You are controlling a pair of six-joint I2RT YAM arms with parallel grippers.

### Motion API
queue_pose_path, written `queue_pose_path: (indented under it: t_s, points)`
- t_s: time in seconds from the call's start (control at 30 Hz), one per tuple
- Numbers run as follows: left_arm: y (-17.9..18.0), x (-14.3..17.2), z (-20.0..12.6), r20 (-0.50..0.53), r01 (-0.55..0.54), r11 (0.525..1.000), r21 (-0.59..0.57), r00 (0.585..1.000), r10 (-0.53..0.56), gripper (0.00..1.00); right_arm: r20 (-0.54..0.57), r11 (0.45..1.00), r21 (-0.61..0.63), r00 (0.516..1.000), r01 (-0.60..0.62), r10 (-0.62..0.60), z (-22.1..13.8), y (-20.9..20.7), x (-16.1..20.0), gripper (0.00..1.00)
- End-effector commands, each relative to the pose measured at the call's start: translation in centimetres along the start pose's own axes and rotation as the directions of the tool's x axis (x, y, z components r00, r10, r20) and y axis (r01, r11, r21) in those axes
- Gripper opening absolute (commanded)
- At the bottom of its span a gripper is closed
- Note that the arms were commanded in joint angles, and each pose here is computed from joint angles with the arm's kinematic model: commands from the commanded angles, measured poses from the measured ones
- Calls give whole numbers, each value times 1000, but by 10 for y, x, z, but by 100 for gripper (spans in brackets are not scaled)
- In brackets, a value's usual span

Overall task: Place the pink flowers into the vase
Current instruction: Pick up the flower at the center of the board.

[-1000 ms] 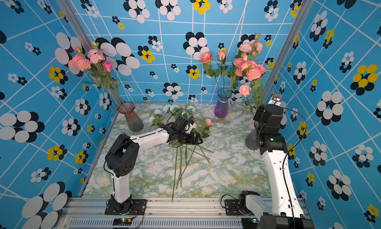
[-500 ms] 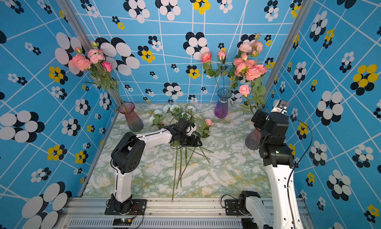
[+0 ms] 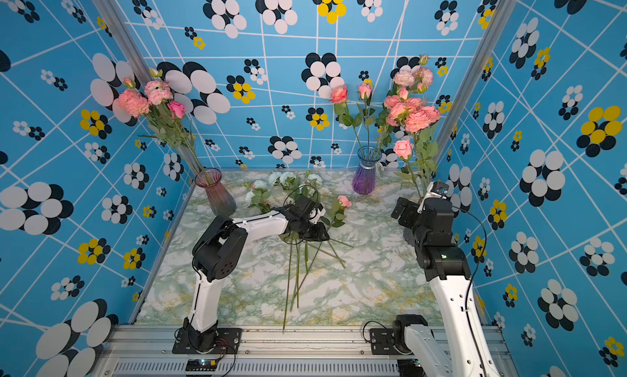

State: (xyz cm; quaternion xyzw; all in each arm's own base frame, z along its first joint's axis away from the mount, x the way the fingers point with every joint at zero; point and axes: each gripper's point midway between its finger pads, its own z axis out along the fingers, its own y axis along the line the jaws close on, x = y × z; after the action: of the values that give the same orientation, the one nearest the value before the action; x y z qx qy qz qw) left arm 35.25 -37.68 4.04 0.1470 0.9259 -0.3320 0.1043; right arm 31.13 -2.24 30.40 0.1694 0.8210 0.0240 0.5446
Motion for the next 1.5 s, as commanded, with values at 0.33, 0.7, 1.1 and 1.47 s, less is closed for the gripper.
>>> queue_pose_path:
  t_s: [0.33,0.7,1.1,1.47]
  points:
    - [0,-2,13,-27,-1,1000,20,1000,2,8,-76,996,-85,997,11,-18,18,33,19,98]
    - [0,-4,22,-29,14,999,42,1000,-13,2,-100,991,-127,994,34,-47,16,50,31,98]
    - [-48,-40,-35,141,-72,986,151,989,50,0,-279,971,-232,953,48,-114,35,81,70,98]
    - [-93,-60,-100,362,-194,955,223,926,104,0,-448,904,-409,890,-127,-78,44,150,84,86]
